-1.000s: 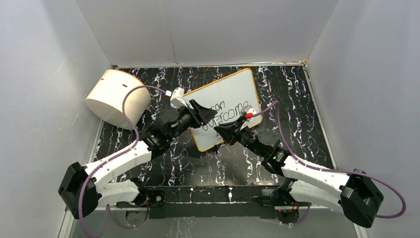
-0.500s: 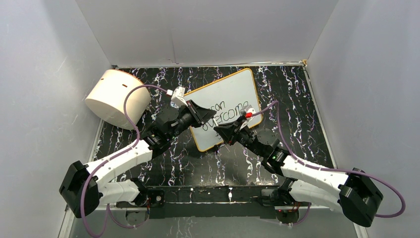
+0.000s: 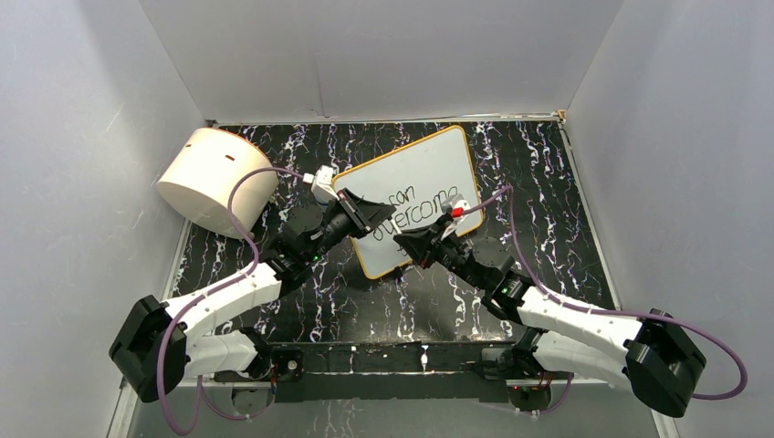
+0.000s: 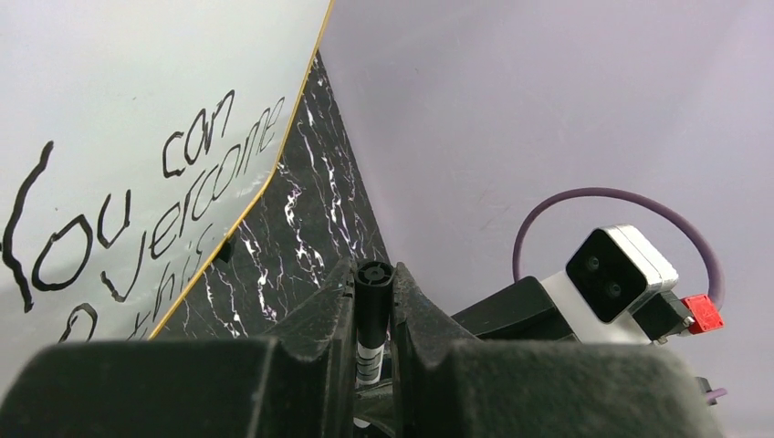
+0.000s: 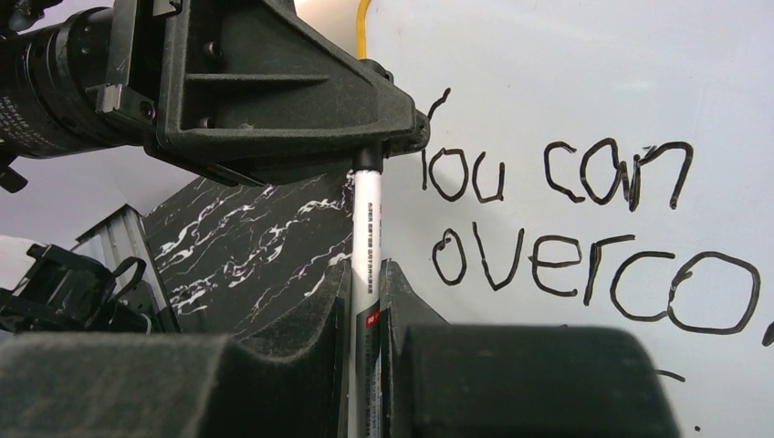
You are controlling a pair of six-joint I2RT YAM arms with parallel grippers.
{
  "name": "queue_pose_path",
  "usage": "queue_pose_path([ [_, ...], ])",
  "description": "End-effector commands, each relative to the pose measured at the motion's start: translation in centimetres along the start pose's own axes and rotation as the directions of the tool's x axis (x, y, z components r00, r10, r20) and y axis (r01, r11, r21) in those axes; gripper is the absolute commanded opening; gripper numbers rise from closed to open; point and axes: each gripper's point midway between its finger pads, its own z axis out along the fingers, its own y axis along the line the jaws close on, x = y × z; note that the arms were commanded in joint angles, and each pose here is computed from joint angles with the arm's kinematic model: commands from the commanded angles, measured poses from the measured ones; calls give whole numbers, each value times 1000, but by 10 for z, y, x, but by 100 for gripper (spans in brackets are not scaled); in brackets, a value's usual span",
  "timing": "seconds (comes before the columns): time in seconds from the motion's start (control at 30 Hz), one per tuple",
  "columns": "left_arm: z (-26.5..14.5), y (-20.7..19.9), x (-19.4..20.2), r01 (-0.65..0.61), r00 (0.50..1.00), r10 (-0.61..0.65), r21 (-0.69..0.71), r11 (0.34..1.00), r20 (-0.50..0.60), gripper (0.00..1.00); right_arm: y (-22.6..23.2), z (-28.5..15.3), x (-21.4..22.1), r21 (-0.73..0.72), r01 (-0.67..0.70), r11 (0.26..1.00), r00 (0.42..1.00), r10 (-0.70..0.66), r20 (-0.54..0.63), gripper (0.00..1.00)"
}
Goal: Write a sentence on the whiteboard
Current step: Close the pen cap.
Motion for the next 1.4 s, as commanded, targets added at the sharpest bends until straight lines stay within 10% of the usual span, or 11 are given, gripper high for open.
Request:
queue_pose_path([
  [0.0,-16,-12,43,66,983,-55,56,996,-174,0,15,12,-82,-16,44,999,971,-39,238,0],
  [0.93,-34,-30,120,62,926,7,171,983,-376,0,-26,19,-93,158,116,981,964,-150,220,0],
  [1.23,-28,-20,61,-161,972,163,27,987,-172,0,-36,4,-75,200,101,974,980,-133,150,0],
  [1.37,-25,-31,9,-285,958,282,-50,957,-52,26,-42,0,-59,216,126,968,988,-141,59,0],
])
